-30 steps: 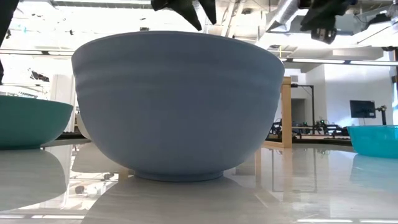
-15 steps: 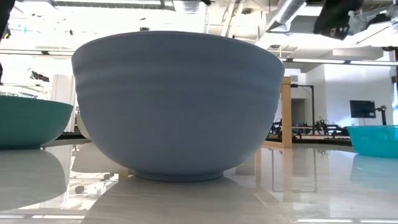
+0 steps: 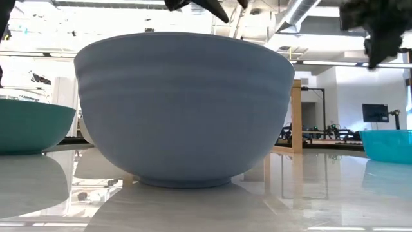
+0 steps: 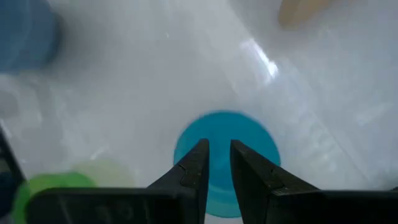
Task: Place and stack bowls onto a shelf
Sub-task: Stack the small blue bowl on the small pink bowl on the shelf
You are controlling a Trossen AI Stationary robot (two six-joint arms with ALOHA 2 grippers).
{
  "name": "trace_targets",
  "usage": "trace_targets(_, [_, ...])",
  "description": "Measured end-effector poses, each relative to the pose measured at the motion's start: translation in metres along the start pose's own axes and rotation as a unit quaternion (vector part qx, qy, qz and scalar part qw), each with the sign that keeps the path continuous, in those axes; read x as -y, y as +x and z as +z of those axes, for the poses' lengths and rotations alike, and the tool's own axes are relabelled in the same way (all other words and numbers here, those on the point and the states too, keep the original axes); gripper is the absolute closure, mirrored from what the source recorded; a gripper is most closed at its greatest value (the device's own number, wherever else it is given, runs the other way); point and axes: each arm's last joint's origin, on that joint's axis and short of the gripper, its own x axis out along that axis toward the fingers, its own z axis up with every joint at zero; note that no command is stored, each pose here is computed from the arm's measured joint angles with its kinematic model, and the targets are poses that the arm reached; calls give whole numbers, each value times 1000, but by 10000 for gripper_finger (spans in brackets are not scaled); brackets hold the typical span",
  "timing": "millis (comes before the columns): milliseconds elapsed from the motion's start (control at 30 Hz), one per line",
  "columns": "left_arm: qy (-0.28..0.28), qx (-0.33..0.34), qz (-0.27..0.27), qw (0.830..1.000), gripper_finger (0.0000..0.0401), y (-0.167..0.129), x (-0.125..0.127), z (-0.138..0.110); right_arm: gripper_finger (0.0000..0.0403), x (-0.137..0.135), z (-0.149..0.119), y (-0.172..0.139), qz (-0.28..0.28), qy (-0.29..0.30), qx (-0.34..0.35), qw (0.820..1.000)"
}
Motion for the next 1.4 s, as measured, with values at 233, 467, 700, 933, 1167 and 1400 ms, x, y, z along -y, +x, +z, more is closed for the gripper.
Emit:
trace_targets(233, [-21, -3, 0, 1000, 228, -1, 5, -14, 250, 5, -29, 43, -18, 17, -71, 997])
trace_targets(467, [-7, 27, -22, 999, 228, 5, 15, -14, 233, 3, -41, 51, -64, 53, -75, 994])
trace_targets(700, [48, 10, -57, 997, 228, 27, 20, -14, 240, 7, -39, 55, -127, 95, -45, 986])
trace_targets(933, [57, 9, -74, 996, 228, 30, 18, -8, 241, 12, -40, 63, -158, 116, -43, 980])
trace_targets(1167, [89, 0, -79, 993, 228, 30, 18, -9, 246, 27, -34, 87, -206, 148, -40, 966])
trace_targets(1400, [106, -2, -81, 991, 228, 32, 16, -7, 274, 39, -32, 108, -228, 155, -87, 957])
